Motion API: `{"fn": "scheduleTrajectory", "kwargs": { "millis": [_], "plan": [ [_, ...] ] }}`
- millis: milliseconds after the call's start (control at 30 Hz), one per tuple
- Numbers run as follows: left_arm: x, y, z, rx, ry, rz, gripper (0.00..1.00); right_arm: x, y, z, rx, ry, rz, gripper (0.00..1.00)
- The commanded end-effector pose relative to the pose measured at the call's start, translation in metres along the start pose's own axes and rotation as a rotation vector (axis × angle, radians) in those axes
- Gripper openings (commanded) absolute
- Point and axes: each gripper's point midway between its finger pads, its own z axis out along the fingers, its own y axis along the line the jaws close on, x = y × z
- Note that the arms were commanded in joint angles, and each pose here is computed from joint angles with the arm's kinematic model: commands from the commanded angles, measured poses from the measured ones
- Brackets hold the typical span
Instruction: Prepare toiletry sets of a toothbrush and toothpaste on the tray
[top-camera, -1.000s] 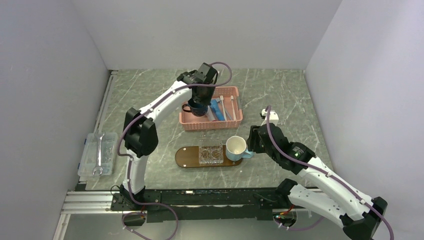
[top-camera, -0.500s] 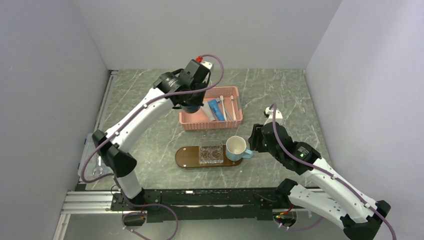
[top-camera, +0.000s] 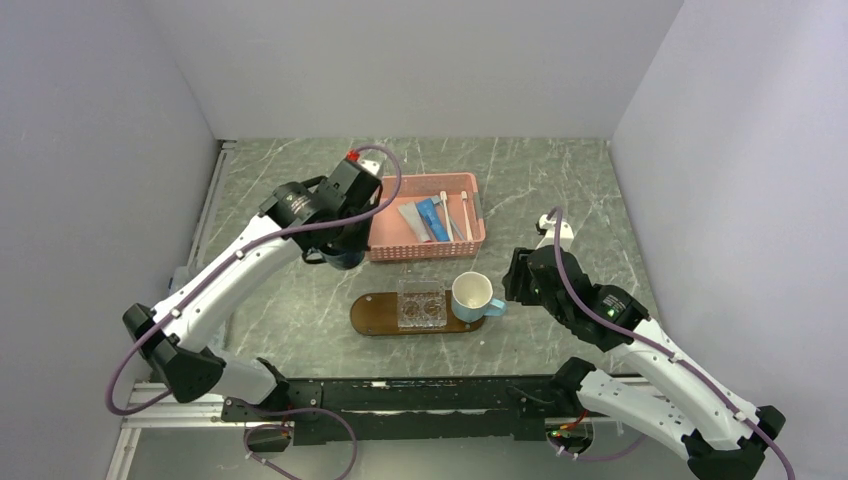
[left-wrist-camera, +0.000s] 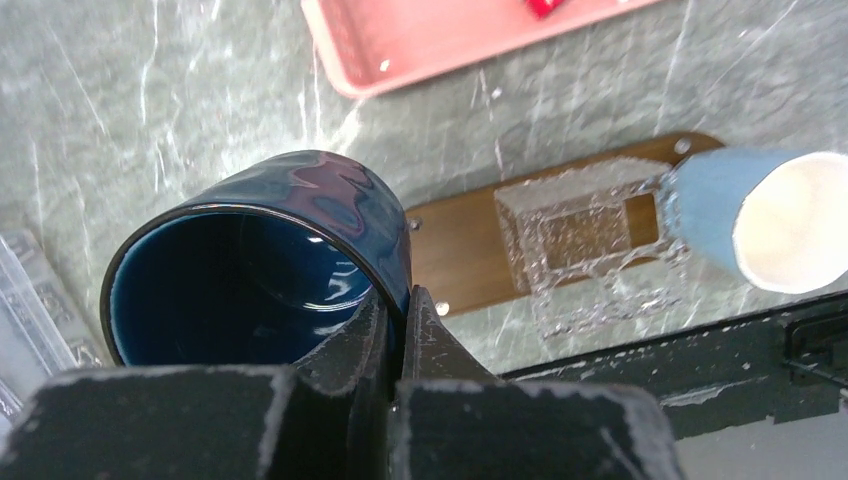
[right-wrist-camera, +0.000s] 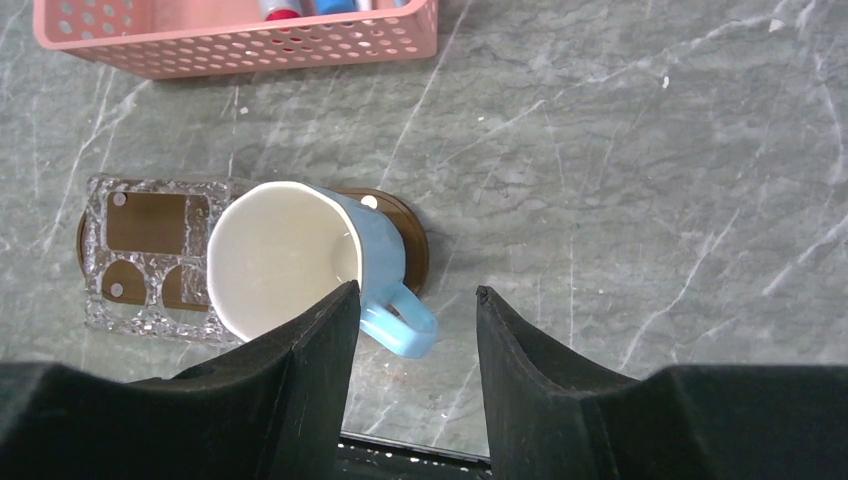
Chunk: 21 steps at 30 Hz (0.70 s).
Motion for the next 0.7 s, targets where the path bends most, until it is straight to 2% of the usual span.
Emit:
{"fn": "scheduleTrajectory", "kwargs": {
  "millis": [0, 300, 667],
  "plan": [
    [0.011, 0.002, -0.008, 0.033, -0.037, -0.059, 0.0, -0.016, -0.002, -0.01, 0.013, -0.048, 0.033, 0.49],
    [0.054, -0.006, 0.011, 0.105, 0.044, -0.083, 0.0, -0.004, -0.007, -0.005, 0.035, -0.023, 0.044, 0.49],
    [0.086, -0.016, 0.03, 0.135, 0.106, -0.085, 0.0, 0.005, -0.009, 0.003, 0.05, -0.003, 0.044, 0.49]
  ]
}}
